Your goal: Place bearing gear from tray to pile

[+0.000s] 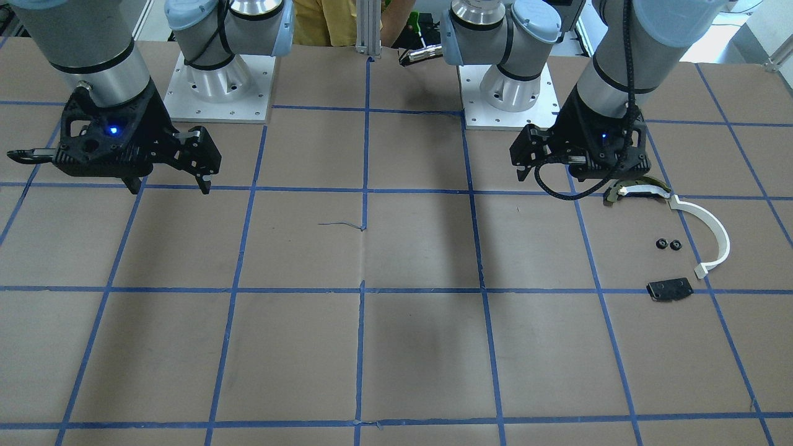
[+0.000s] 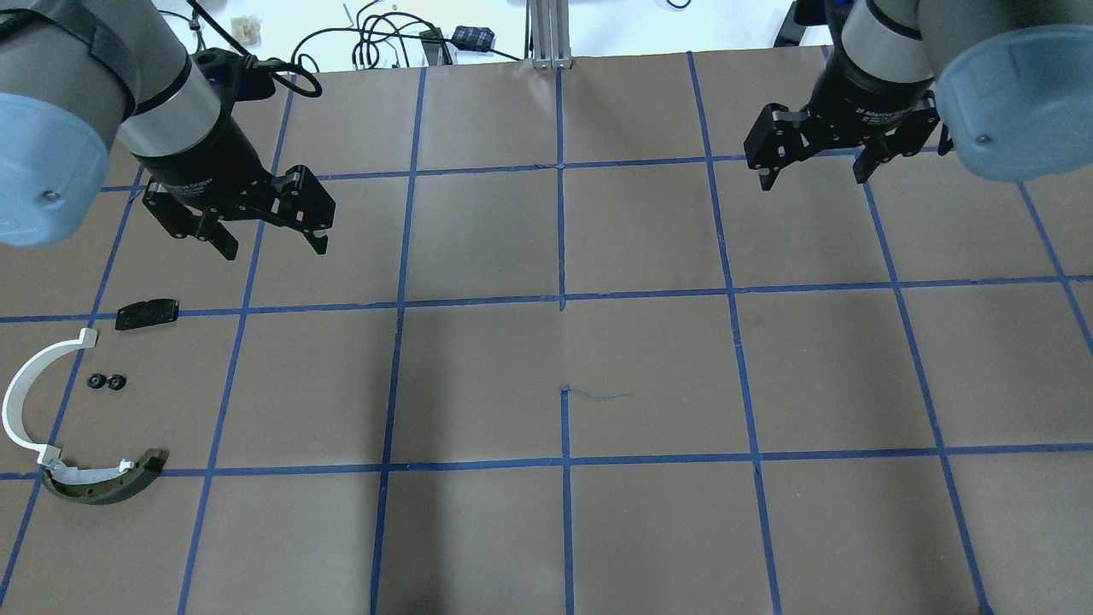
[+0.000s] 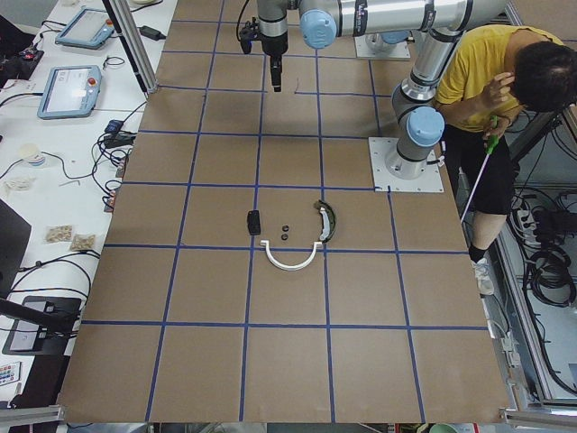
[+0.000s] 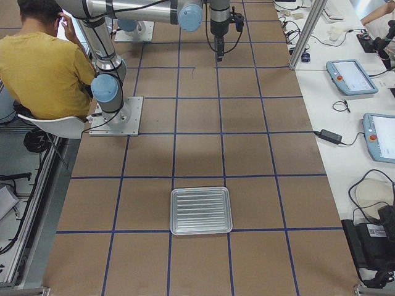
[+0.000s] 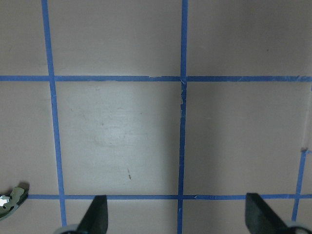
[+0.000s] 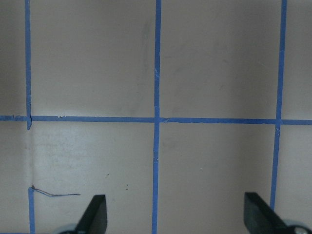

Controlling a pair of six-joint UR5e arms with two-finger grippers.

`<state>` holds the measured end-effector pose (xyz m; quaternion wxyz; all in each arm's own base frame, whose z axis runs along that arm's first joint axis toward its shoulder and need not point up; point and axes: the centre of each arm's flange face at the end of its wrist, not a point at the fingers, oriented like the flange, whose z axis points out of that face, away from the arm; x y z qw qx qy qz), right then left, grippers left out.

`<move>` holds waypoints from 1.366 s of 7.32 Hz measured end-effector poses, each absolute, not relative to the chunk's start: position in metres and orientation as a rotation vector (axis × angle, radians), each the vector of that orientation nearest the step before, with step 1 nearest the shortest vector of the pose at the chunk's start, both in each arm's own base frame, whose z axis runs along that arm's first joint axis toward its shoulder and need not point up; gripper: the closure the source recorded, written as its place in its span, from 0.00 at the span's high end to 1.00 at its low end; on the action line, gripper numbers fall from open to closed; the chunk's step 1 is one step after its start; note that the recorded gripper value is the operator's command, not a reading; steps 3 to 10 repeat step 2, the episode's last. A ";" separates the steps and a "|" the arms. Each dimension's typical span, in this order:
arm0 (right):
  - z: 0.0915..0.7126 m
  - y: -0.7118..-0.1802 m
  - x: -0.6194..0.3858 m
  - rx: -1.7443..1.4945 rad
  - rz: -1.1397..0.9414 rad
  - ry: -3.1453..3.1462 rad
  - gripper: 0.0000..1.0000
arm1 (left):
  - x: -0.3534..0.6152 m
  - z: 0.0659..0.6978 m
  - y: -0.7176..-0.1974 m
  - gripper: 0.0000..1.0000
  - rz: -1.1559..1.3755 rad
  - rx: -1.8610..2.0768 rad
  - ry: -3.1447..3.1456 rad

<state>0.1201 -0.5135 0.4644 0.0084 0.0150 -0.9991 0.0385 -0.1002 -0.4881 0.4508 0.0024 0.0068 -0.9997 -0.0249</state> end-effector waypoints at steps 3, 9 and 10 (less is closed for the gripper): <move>0.464 -0.513 0.120 0.048 0.120 -3.122 1.00 | -0.100 0.455 -0.486 1.00 -0.064 0.018 -3.138; 0.464 -0.513 0.120 0.048 0.120 -3.122 1.00 | -0.100 0.455 -0.486 1.00 -0.064 0.018 -3.138; 0.464 -0.513 0.120 0.048 0.120 -3.122 1.00 | -0.100 0.455 -0.486 1.00 -0.064 0.018 -3.138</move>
